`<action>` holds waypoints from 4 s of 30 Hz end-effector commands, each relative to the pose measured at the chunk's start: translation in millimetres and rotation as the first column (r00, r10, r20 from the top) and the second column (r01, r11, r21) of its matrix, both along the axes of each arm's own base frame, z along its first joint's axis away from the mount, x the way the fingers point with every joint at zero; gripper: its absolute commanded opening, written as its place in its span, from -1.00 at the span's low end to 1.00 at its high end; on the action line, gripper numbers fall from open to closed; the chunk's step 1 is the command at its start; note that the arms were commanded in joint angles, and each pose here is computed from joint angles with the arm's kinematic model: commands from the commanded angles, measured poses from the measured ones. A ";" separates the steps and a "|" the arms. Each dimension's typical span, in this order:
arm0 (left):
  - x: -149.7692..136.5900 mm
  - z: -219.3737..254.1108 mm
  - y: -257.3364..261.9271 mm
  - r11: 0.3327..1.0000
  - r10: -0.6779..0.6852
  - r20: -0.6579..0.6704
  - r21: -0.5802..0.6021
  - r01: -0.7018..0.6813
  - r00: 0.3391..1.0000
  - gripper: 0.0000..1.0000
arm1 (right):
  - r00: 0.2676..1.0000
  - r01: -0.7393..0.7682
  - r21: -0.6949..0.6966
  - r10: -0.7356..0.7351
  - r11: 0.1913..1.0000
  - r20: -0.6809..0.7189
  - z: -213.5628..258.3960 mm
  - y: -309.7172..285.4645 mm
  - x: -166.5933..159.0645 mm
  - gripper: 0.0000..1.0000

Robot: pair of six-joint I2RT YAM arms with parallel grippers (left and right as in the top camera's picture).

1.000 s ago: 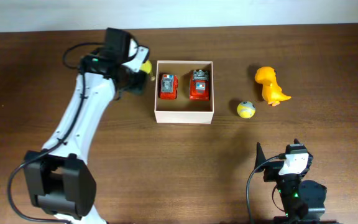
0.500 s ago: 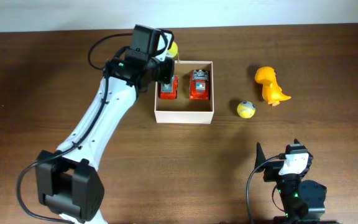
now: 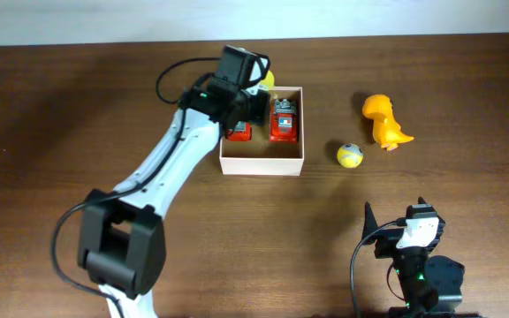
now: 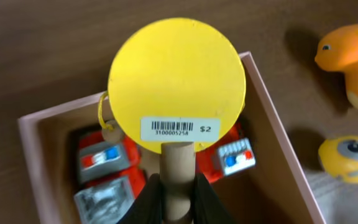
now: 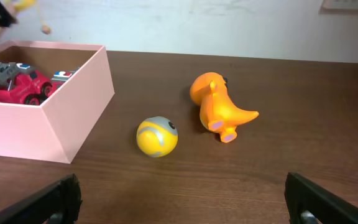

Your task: Pack container

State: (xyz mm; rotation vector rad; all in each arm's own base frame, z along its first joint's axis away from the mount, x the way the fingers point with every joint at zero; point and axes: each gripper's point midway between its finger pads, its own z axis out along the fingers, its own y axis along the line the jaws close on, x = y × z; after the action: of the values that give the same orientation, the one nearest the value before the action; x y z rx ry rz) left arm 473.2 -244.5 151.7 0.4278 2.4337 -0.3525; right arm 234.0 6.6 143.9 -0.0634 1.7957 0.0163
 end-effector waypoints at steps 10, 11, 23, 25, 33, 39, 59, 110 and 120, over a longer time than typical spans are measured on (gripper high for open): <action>7.0 -28.2 -11.5 0.998 0.051 -0.057 -0.030 -0.052 0.997 -0.95 | 1.000 -0.014 -0.005 0.014 1.000 0.003 -1.3 2.5 -0.2 0.97; 6.5 -28.6 -11.5 0.998 0.050 -0.059 -0.028 -0.052 0.997 -0.95 | 1.000 -0.015 -0.005 0.015 1.000 0.003 -1.3 2.6 -0.2 0.97; 1.5 -52.2 -12.6 0.999 0.047 -0.110 0.001 -0.047 0.993 -0.95 | 1.000 -0.015 -0.005 0.015 1.000 0.003 -1.3 2.6 -0.2 0.97; 1.3 -58.8 -12.5 0.999 0.047 -0.122 0.007 -0.047 0.991 -0.95 | 1.000 -0.015 -0.005 0.015 1.000 0.003 -1.4 2.6 -0.3 0.97; 1.8 -76.4 -12.7 0.999 0.049 -0.146 0.021 -0.046 0.988 -0.46 | 1.000 -0.015 -0.005 0.015 1.000 0.003 -1.4 2.6 -0.3 0.97; 13.2 -71.1 -9.5 0.997 0.075 -0.092 0.032 -0.072 0.993 0.72 | 1.000 -0.015 -0.005 0.015 1.000 0.003 -1.3 2.6 -0.2 0.97; 16.8 -69.2 -6.9 0.996 0.086 -0.078 0.036 -0.083 0.993 0.62 | 1.000 -0.015 -0.005 0.015 1.000 0.003 -1.4 2.6 -0.3 0.97; 4.0 84.1 269.1 0.817 0.558 -0.067 0.218 -0.534 0.827 0.98 | 1.000 -0.015 -0.005 0.015 1.000 0.003 -1.3 2.6 -0.2 0.97; 3.1 83.7 273.7 0.812 0.566 -0.069 0.219 -0.541 0.821 0.98 | 1.000 -0.015 -0.005 0.015 1.000 0.003 -1.3 2.6 -0.2 0.97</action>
State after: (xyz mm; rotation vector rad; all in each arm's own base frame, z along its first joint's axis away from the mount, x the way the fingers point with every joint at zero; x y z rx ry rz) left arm 477.0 30.0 217.1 -0.2376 2.6368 0.1432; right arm 234.0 6.6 143.9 -0.0637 1.7956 0.0160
